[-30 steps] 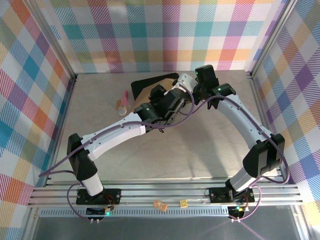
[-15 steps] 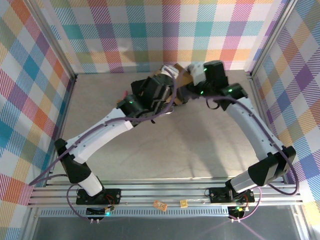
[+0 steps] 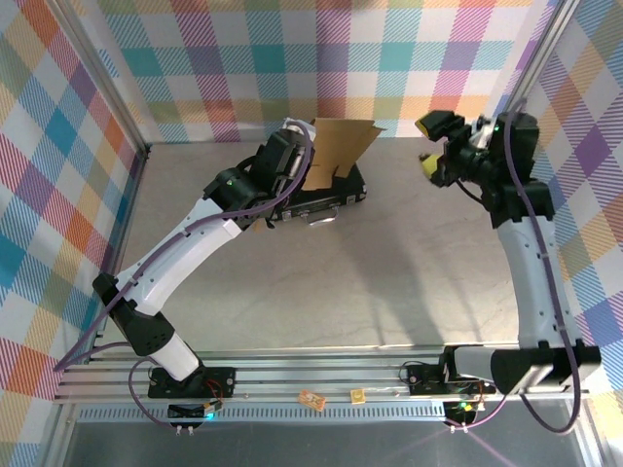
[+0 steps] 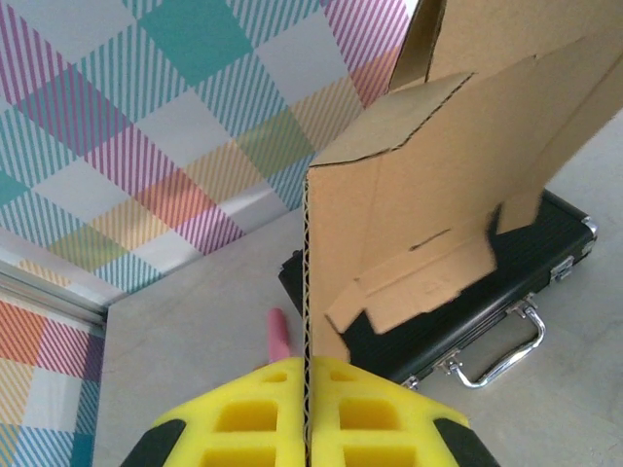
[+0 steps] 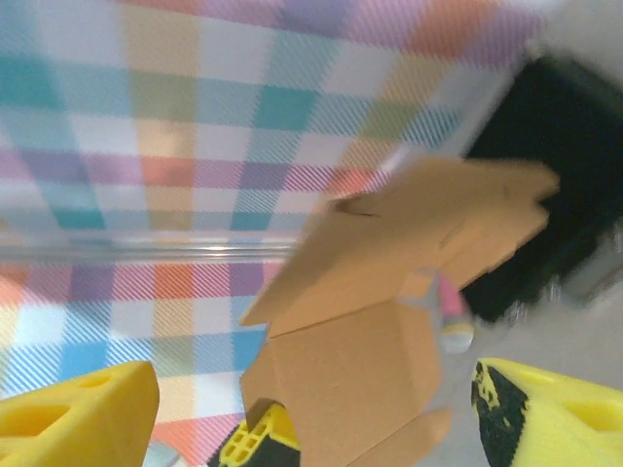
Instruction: Fold the paper box
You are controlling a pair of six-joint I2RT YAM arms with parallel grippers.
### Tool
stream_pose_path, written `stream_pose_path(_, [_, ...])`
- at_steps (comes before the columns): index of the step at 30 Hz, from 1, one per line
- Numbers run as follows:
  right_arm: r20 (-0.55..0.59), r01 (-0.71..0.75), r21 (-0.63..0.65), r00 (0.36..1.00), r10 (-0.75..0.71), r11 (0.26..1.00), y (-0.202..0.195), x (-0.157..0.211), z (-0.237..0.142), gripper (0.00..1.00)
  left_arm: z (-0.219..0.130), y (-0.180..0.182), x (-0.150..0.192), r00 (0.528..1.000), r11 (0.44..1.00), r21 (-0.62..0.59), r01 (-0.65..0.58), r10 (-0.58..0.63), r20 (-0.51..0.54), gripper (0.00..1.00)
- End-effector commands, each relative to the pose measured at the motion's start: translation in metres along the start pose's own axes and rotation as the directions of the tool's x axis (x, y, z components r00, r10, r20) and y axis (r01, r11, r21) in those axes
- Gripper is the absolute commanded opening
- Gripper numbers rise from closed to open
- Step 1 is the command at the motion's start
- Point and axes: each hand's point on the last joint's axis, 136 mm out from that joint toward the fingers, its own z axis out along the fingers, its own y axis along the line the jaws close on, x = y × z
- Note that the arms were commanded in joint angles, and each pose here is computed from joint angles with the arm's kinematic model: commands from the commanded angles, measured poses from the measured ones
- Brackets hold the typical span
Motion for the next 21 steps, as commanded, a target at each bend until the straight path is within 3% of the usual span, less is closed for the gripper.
stream_pose_path(1, [-0.154,-0.482,0.068,0.86,0.487,0.873,-0.037,0.013,0.033,0.82,-0.005,0.006,-0.006,0.999,0.999,0.011,0.048,-0.048,0.018,0.0])
stream_pose_path(4, [-0.121,-0.572,0.034,0.812,0.571,0.82,-0.047,-0.002,0.043,0.83,-0.006,0.005,-0.004,0.998,0.998,0.023,0.054,-0.055,0.025,0.0])
stream_pose_path(11, [-0.212,-0.716,0.092,0.665,0.716,0.692,-0.068,-0.017,0.092,0.82,-0.011,0.004,0.0,0.996,0.997,0.046,0.07,-0.072,0.045,0.0])
stream_pose_path(15, [-0.312,-0.746,0.153,0.586,0.748,0.649,-0.067,-0.003,0.12,0.78,-0.011,0.005,0.003,0.996,0.996,0.047,0.077,-0.079,0.041,0.0])
stream_pose_path(17, [-0.344,-0.735,0.184,0.574,0.743,0.653,-0.066,0.008,0.127,0.78,-0.012,0.006,0.003,0.996,0.996,0.043,0.078,-0.079,0.04,0.0])
stream_pose_path(21, [-0.283,-0.744,0.234,0.564,0.776,0.626,-0.091,0.019,0.12,0.74,-0.013,0.009,0.004,0.996,0.996,0.034,0.08,-0.081,0.041,0.0])
